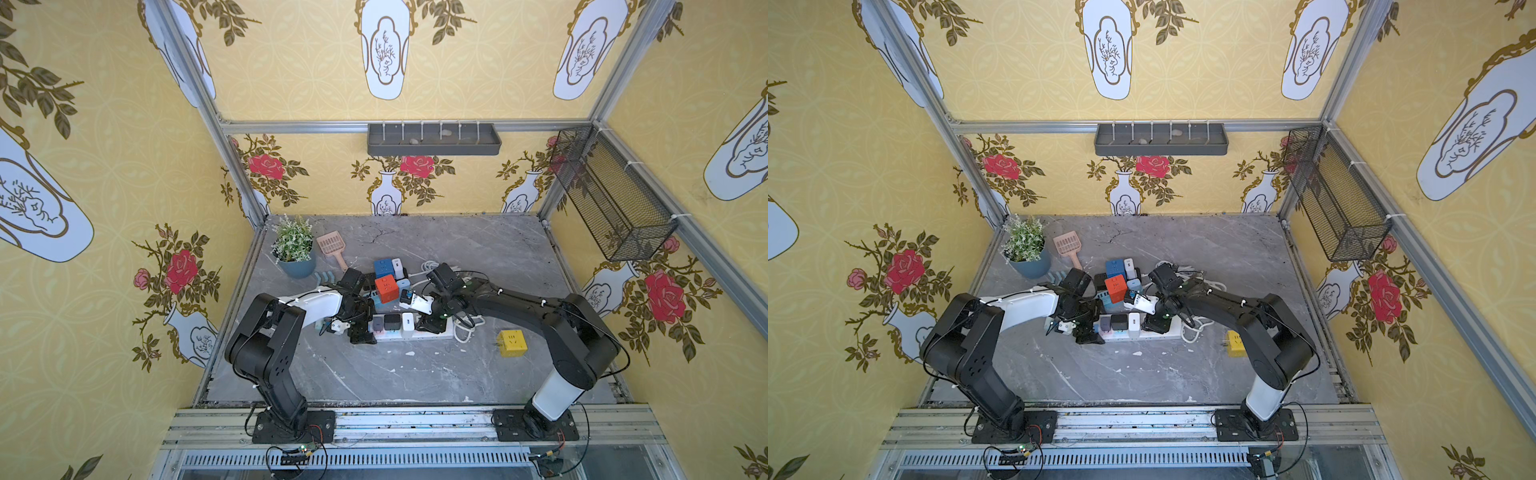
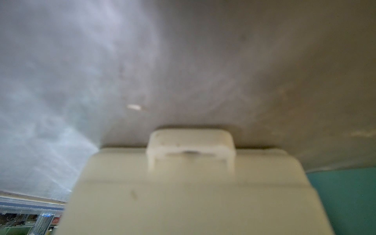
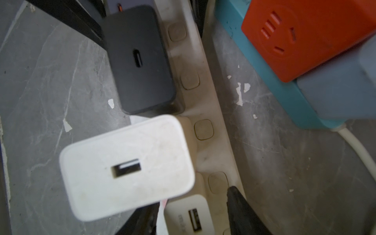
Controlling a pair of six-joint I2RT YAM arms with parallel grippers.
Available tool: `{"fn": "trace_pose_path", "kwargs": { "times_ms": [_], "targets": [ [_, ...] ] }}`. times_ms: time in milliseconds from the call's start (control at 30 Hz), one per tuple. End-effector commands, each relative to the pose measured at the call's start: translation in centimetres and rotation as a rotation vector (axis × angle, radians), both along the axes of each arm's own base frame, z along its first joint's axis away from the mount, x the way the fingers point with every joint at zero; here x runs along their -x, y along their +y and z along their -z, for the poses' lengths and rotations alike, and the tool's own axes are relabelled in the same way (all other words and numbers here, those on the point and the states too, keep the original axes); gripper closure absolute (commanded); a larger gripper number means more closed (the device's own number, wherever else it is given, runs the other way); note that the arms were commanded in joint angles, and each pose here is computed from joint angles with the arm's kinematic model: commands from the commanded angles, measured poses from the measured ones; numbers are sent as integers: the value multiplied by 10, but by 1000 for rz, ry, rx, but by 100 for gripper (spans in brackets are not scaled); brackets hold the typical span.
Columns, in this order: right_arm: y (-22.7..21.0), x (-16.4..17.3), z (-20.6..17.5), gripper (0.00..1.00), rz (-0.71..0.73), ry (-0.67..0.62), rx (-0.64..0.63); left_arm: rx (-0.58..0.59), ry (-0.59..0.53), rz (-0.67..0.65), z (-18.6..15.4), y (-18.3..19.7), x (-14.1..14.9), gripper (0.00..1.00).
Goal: Pull the plug off the socket
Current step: Remove the plug from the socket.
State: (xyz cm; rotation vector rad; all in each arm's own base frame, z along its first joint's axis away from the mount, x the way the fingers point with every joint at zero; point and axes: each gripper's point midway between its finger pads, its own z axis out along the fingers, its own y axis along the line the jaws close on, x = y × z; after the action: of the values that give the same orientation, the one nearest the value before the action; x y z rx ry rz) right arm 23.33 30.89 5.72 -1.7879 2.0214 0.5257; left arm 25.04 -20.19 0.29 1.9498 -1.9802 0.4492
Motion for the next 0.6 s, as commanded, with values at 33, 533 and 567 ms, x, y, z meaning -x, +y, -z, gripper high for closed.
{"fn": "trace_pose_path", "kwargs": {
  "times_ms": [33, 533, 567],
  "targets": [
    [0, 2, 1, 49, -31, -15, 20, -179, 146, -319, 22, 30, 11, 75],
    [-2, 4, 9, 60, -55, -44, 68, -181, 150, -314, 24, 30, 11, 75],
    [-1, 5, 8, 62, -62, -48, 70, -182, 151, -314, 24, 31, 12, 75]
  ]
}}
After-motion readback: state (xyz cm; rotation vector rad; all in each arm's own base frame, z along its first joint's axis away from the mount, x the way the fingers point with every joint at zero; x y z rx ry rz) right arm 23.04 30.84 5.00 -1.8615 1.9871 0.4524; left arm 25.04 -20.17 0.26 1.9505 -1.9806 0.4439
